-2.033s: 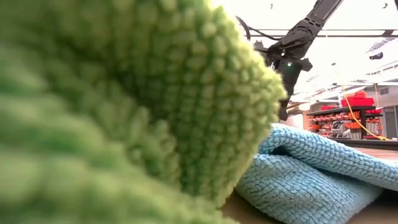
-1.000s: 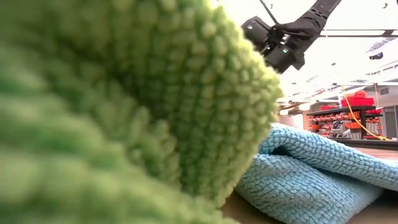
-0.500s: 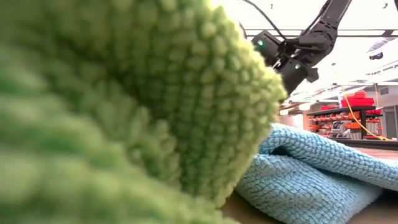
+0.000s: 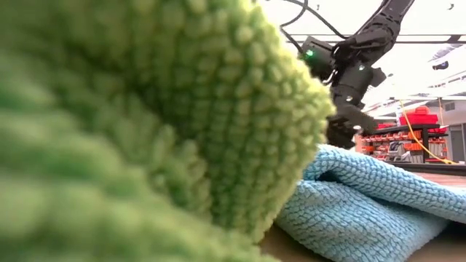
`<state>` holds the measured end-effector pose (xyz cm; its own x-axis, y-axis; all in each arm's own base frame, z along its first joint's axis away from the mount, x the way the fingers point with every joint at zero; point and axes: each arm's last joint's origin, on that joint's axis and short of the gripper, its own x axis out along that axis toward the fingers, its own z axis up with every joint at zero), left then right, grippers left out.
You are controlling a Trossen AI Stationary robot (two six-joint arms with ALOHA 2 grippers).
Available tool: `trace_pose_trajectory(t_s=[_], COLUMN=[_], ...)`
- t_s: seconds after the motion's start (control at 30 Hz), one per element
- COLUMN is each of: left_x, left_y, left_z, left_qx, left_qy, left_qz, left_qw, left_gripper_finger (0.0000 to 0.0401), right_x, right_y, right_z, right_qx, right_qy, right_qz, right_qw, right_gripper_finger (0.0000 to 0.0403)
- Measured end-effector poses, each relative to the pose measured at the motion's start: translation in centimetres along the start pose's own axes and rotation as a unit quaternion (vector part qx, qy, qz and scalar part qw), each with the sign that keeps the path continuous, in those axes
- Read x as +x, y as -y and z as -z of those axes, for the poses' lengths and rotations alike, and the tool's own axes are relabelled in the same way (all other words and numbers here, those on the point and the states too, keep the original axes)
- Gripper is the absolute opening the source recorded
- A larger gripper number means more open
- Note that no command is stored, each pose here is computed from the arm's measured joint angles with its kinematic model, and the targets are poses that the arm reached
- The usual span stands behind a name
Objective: Fold microfiber towels
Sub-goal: Fold the pink towel
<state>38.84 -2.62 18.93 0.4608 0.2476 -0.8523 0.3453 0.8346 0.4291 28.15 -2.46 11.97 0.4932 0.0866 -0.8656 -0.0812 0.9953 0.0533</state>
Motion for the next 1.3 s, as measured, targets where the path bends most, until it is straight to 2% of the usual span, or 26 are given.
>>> trace_pose_trajectory(t_s=[0.17, 0.4, 0.57, 0.7, 0.83, 1.03, 1.17, 1.3], left_x=[0.6, 1.9, 3.4, 4.2, 4.7, 5.8, 6.2, 6.2], left_y=[0.2, 0.6, 1.1, 1.3, 1.3, 1.2, 1.3, 1.4], left_z=[-0.9, -1.3, -1.3, -1.1, -1.0, -0.7, -0.6, -0.5], left_qx=[0.019, 0.02, 0.036, 0.057, 0.069, 0.069, 0.06, 0.043], left_qy=[0.047, 0.064, 0.061, 0.052, 0.048, 0.042, 0.034, 0.029], left_qz=[0.013, 0.015, 0.015, 0.017, 0.018, 0.018, 0.017, 0.018], left_qw=[0.999, 0.998, 0.997, 0.997, 0.996, 0.997, 0.997, 0.998], left_gripper_finger=[0.0076, 0.0156, 0.0205, 0.0222, 0.022, 0.019, 0.016, 0.0102], right_x=[-2.7, -5.8, -6.2, -5.5, -4.9, -4.7, -4.7, -4.7], right_y=[-0.9, -2.2, -3.1, -3.9, -4.6, -5.1, -5.2, -5.2], right_z=[-0.2, -1.2, -1.6, -1.5, -1.4, -1.5, -1.5, -1.6], right_qx=[0.0, 0.02, 0.022, 0.036, 0.031, 0.032, 0.042, 0.037], right_qy=[0.012, 0.069, 0.087, 0.076, 0.066, 0.07, 0.074, 0.081], right_qz=[-0.005, 0.013, 0.018, 0.01, 0.023, 0.033, 0.042, 0.043], right_qw=[1.0, 0.997, 0.996, 0.996, 0.997, 0.996, 0.996, 0.995], right_gripper_finger=[0.02, 0.02, 0.02, 0.02, 0.02, 0.02, 0.02, 0.02])
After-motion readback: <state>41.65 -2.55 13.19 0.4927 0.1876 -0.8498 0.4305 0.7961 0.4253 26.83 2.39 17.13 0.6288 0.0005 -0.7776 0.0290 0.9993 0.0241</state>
